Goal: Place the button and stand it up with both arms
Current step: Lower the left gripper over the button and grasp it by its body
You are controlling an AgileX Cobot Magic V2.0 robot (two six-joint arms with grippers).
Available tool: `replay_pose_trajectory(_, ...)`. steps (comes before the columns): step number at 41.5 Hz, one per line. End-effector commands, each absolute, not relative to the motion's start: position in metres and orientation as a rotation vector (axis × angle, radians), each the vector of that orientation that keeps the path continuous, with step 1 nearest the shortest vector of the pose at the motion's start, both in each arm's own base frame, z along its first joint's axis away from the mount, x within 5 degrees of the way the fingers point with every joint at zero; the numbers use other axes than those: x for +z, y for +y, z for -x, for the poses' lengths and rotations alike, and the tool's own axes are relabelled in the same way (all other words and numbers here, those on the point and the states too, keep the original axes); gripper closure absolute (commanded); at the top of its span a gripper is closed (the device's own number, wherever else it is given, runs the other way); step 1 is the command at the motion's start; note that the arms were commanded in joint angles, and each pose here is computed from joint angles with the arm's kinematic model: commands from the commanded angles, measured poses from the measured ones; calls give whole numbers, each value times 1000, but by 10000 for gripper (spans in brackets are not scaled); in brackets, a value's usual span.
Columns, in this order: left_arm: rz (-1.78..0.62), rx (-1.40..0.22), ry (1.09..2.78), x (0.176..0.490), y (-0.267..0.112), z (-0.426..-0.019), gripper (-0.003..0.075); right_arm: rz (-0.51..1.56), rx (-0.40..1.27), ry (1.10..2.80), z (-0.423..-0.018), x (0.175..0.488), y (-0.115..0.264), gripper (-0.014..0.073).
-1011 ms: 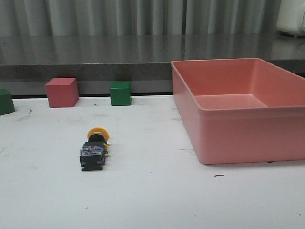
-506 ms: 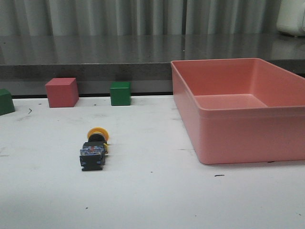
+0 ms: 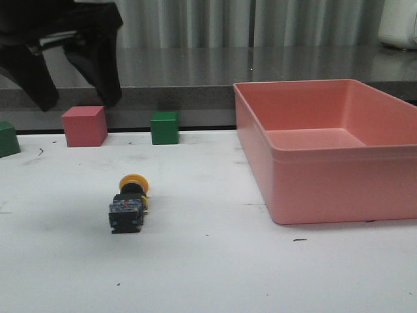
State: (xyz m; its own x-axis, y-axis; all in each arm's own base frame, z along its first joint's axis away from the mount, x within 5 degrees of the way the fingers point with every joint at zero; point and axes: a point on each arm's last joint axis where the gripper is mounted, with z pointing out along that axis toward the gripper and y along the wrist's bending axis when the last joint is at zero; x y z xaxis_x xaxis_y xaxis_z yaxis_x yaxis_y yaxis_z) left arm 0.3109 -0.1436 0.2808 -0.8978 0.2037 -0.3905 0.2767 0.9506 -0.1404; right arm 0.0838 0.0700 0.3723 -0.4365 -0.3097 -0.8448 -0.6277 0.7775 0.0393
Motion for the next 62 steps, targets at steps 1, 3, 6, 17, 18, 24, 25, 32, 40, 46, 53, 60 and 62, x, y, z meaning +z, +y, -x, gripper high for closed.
replay_pose_trajectory(1,-280,-330,2683,294,-153,-321,152,671,455,1971,-86,384,70,127)
replay_pose_trajectory(3,-261,-334,2692,290,-155,-326,152,671,455,1971,-86,384,70,127)
replay_pose_trajectory(6,-216,-339,2708,280,-159,-335,152,671,455,1971,-86,384,70,127)
replay_pose_trajectory(17,-98,-349,2792,244,-171,-357,152,671,455,1971,-86,384,70,127)
replay_pose_trajectory(18,-91,-358,2797,241,-172,-359,152,671,455,1971,-86,384,70,127)
replay_pose_trajectory(24,-68,-361,2818,231,-184,-363,152,671,455,1971,-86,384,70,127)
replay_pose_trajectory(25,-73,-355,2821,228,-186,-363,152,671,455,1971,-86,384,70,127)
replay_pose_trajectory(32,-48,-307,2840,215,-195,-363,152,671,455,1971,-86,384,70,127)
replay_pose_trajectory(40,-3,-263,2851,204,-198,-365,153,671,455,1971,-86,384,70,127)
replay_pose_trajectory(46,30,-259,2815,204,-198,-368,153,671,455,1971,-86,384,70,127)
replay_pose_trajectory(53,40,-269,2799,205,-198,-370,154,671,455,1971,-86,384,70,127)
replay_pose_trajectory(60,40,-264,2808,204,-198,-369,154,671,455,1971,-86,384,70,127)
replay_pose_trajectory(62,38,-255,2816,202,-198,-369,154,671,455,1971,-86,384,70,127)
